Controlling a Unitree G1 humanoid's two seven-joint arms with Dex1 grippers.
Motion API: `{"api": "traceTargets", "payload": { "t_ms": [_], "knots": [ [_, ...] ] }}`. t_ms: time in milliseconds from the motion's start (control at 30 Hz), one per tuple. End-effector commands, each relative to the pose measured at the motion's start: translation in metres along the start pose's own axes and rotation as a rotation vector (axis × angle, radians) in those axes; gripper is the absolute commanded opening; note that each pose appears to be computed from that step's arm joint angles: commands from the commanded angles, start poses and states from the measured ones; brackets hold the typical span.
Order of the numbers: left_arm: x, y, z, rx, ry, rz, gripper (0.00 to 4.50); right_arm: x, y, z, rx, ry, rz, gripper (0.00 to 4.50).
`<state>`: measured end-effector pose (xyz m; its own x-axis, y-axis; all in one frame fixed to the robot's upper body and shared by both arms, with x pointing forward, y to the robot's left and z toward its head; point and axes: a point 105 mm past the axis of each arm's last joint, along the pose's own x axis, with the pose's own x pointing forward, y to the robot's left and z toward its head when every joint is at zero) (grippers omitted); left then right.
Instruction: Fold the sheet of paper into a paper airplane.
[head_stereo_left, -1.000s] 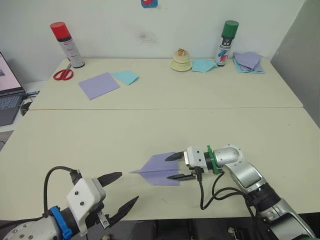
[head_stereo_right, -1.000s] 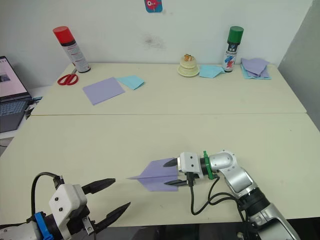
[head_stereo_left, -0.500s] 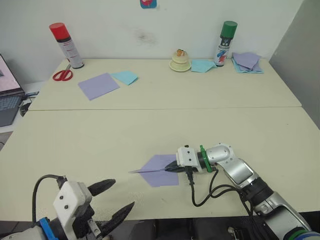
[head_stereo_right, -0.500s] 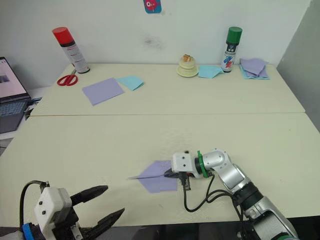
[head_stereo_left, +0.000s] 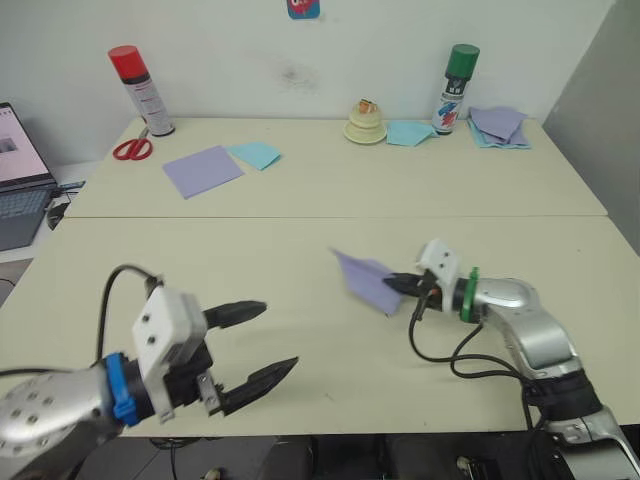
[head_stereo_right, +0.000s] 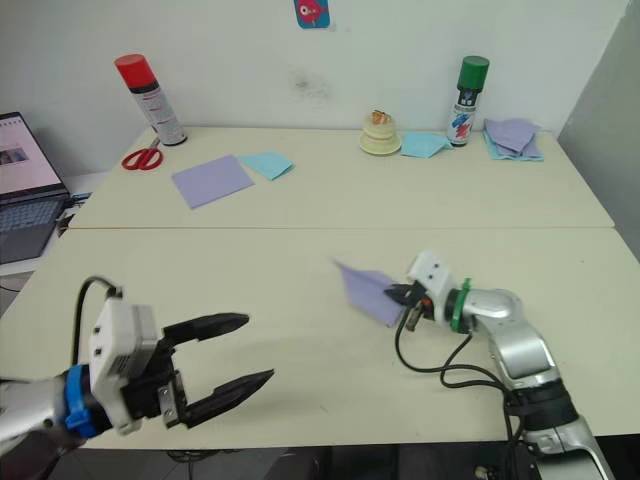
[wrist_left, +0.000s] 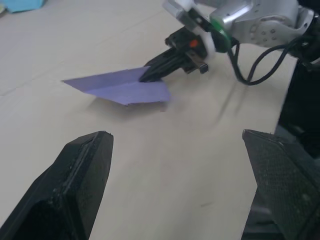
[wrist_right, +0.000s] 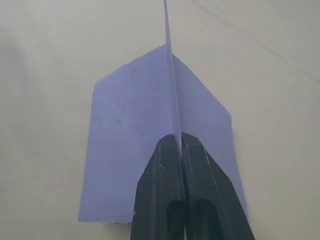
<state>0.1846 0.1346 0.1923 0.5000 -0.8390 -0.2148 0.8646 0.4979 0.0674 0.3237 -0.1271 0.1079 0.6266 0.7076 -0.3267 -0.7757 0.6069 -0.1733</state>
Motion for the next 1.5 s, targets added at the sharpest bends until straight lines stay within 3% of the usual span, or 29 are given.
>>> {"api": "traceTargets", "payload": {
  "t_ms": [33,267,433,767,867,1000,1133,1300,1400,1500],
  "knots": [
    [0.027,0.010,-0.002,0.010,0.007,-0.082,4.50,-0.031,-0.030,-0.005,0.104,0.026,-0.308,0.02],
    [0.049,0.022,0.006,0.081,0.009,-0.162,4.50,-0.061,-0.035,-0.033,0.312,0.122,-0.615,0.02],
    [0.046,0.026,0.018,0.094,-0.020,-0.220,4.50,-0.055,-0.028,-0.043,0.438,0.137,-0.672,0.02],
    [0.045,0.039,0.023,0.125,-0.018,-0.206,4.50,-0.044,-0.032,-0.028,0.438,0.071,-0.675,0.02],
    [0.044,0.038,0.019,0.108,-0.014,-0.190,4.50,-0.046,-0.031,-0.017,0.404,0.025,-0.625,0.63],
    [0.031,0.048,0.003,0.052,0.015,-0.109,4.50,-0.054,-0.032,0.009,0.332,-0.111,-0.532,2.00],
    [-0.001,0.079,-0.030,-0.004,0.102,0.098,4.50,-0.067,-0.029,0.021,0.156,-0.169,-0.244,3.51],
    [-0.062,0.121,-0.046,0.027,0.206,0.377,4.50,-0.106,-0.055,0.005,-0.133,0.020,0.031,3.51],
    [-0.102,0.147,-0.036,0.136,0.229,0.569,4.50,-0.136,-0.096,0.005,-0.168,0.131,-0.031,3.51],
    [-0.119,0.160,-0.025,0.176,0.206,0.670,4.50,-0.152,-0.120,0.019,-0.162,0.108,-0.106,3.51]
  ]
}}
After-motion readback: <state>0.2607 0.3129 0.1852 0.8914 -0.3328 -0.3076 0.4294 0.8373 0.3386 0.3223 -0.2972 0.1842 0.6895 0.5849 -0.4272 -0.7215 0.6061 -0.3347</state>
